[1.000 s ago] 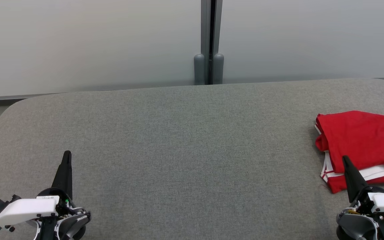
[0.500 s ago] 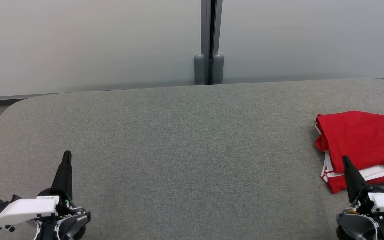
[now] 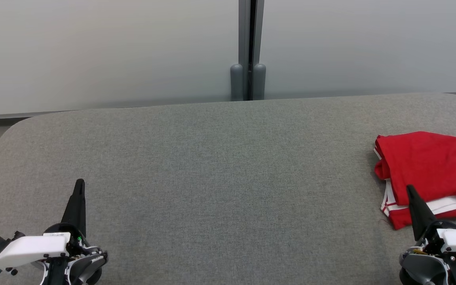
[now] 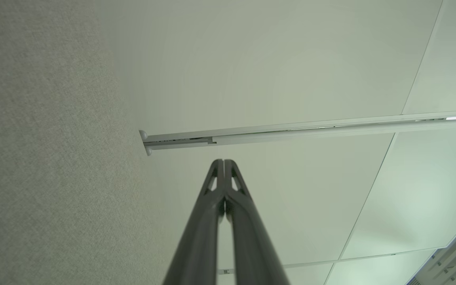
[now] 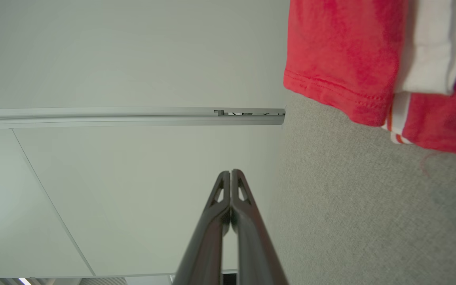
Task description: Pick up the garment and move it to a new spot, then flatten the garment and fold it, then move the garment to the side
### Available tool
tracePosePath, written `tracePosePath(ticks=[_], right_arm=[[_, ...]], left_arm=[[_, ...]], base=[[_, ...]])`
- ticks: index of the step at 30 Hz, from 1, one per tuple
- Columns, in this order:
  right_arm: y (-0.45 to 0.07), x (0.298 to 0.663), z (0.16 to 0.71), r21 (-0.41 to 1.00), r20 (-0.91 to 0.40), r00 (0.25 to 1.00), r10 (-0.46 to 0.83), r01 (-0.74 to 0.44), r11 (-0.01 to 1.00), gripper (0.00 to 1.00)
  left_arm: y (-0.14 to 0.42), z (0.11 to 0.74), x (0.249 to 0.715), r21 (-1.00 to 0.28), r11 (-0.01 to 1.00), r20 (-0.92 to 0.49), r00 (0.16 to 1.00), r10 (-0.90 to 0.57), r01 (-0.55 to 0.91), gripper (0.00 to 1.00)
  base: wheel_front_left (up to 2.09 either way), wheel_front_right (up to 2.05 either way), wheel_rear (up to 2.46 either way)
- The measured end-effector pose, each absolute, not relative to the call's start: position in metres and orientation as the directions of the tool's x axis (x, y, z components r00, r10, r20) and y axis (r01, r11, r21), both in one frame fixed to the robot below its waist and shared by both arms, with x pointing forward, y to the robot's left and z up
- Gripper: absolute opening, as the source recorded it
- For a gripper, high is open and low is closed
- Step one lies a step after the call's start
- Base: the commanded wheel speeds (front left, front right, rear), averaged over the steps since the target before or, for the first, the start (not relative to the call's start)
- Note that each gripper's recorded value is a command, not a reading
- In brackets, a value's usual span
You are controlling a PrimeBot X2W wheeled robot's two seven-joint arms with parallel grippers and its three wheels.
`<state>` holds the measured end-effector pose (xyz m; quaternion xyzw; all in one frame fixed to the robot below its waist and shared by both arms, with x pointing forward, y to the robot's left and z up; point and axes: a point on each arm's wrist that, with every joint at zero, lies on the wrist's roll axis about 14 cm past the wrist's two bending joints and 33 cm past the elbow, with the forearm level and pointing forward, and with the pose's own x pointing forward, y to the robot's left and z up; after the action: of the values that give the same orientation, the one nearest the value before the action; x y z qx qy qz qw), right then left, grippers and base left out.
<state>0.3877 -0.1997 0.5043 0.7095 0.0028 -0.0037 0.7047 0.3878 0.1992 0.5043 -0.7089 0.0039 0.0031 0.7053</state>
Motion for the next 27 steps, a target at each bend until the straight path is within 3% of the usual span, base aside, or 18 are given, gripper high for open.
tracePosePath(ticks=[27], right_arm=[[-0.1997,0.3876,0.5043,1.0,-0.009,1.0,-0.001,0.009,-0.007,0.0]], left_arm=[[0.1992,0.5043,0.3878,-1.0,-0.005,-0.01,1.0,-0.001,-0.01,0.0]], base=[[0.0,0.0,0.0]])
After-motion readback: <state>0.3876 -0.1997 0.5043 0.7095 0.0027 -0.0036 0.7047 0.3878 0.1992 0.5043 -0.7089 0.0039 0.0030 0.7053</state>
